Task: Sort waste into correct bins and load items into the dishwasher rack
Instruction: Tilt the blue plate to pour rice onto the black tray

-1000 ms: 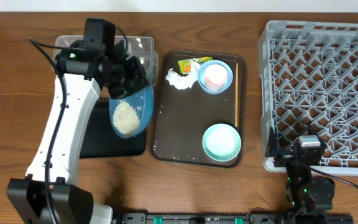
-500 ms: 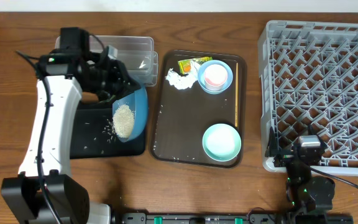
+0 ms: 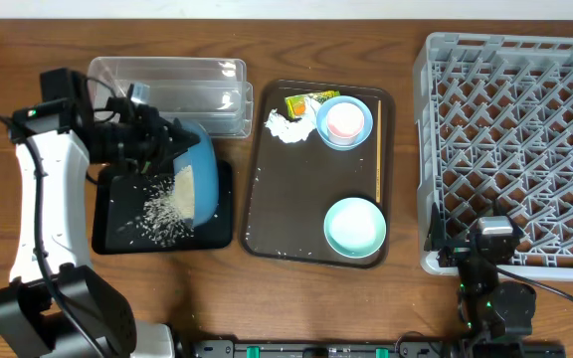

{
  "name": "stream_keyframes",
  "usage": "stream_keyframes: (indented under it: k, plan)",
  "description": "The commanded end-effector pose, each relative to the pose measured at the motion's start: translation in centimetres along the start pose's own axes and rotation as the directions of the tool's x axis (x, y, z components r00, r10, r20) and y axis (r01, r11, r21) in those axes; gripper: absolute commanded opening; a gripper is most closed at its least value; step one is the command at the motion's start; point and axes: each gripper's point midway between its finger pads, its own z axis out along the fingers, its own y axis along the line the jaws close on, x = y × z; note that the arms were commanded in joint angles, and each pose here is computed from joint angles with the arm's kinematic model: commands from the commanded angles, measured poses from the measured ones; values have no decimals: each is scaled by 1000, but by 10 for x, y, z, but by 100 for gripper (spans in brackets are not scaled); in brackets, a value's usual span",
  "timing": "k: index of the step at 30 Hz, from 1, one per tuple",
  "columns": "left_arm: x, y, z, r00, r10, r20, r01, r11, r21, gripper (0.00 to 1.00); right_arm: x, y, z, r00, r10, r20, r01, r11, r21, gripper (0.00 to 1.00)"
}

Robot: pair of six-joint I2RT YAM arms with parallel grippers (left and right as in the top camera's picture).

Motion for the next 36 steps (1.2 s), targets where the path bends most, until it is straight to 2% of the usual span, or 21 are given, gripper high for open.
stream_keyframes:
  k: [1, 7, 16, 29, 32, 36]
  plan:
    - [7, -12, -9, 1000, 24, -14, -22, 988, 153, 6, 1, -2, 0, 1000, -11, 0, 11, 1000, 7, 99]
    - [6, 1, -20, 1000, -11, 6, 9, 974, 225, 6, 1, -2, 0, 1000, -11, 0, 11, 1000, 7, 99]
    - [4, -3, -46, 997, -72, 37, 55, 939, 340, 6, 1, -2, 0, 1000, -11, 0, 11, 1000, 7, 99]
    - [4, 0, -63, 988, -147, 52, 116, 918, 380, 6, 1, -2, 0, 1000, -11, 0, 11, 1000, 7, 99]
    - [3, 1, -68, 990, -110, 85, 68, 918, 392, 6, 1, -2, 0, 1000, -11, 0, 11, 1000, 7, 99]
    - [7, 7, -72, 985, -157, 77, 116, 918, 379, 6, 1, -2, 0, 1000, -11, 0, 11, 1000, 7, 99]
